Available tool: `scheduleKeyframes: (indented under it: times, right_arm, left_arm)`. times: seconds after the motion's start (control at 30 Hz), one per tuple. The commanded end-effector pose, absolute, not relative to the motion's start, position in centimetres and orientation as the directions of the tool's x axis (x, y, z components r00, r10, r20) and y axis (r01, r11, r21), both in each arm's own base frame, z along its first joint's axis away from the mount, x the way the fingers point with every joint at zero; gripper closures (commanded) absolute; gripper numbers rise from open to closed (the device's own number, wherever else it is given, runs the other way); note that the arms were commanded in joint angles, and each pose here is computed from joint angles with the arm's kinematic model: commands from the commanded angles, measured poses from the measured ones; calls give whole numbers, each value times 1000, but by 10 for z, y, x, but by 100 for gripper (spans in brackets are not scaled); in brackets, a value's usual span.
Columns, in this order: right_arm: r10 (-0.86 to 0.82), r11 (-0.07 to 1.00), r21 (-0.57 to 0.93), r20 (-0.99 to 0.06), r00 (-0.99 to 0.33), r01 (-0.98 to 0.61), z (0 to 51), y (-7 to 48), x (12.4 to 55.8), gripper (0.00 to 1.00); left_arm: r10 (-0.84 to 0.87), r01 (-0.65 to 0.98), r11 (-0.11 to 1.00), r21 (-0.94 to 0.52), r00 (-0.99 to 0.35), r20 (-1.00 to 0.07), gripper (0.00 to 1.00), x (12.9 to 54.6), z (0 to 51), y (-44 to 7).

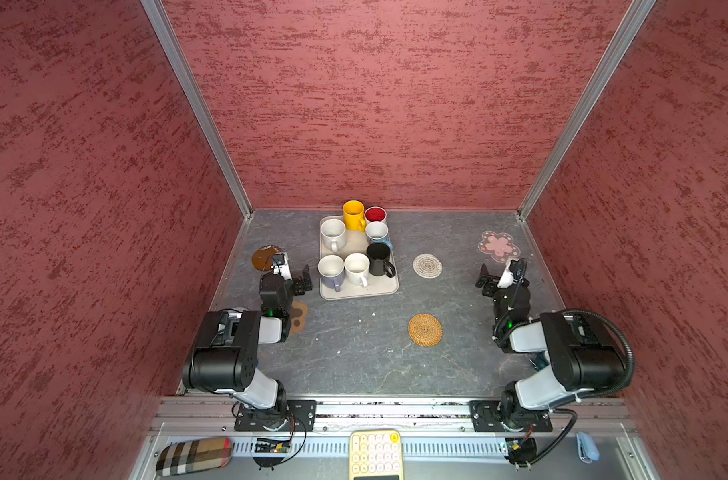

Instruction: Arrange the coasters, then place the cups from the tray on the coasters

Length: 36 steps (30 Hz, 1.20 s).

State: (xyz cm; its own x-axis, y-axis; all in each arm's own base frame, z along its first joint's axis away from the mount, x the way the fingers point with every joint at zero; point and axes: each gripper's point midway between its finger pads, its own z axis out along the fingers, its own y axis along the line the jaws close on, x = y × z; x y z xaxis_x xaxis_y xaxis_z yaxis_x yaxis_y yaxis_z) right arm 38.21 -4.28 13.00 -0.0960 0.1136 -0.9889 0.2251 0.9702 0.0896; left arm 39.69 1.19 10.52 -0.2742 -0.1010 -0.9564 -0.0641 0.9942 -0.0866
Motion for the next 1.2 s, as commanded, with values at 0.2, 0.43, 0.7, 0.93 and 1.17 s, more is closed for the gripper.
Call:
scheduleKeyframes:
  times: [0.2, 0.43, 0.7, 0.93, 1.17]
  right_arm:
    - [108, 966, 88, -992, -70, 241, 137, -46, 382, 1]
    - [107, 966, 88, -992, -69, 242, 137, -47, 382, 1]
    - [110, 966, 88, -991, -76, 242, 136, -47, 383, 1]
    - [108, 966, 87, -991, -75, 241, 136, -47, 383, 1]
    - [111, 961, 101, -994, -24, 257, 141, -50, 370, 1]
  left_arm:
    - [-97, -50, 995, -87, -254, -962, 0, 401, 114, 11]
    - [-96, -50, 995, -86, -255, -962, 0, 401, 113, 11]
    - [-101, -47, 995, -92, -259, -961, 0, 402, 113, 12]
    - [-101, -46, 995, -93, -259, -961, 0, 402, 113, 12]
    - [-102, -62, 994, -89, -246, -964, 0, 401, 116, 14]
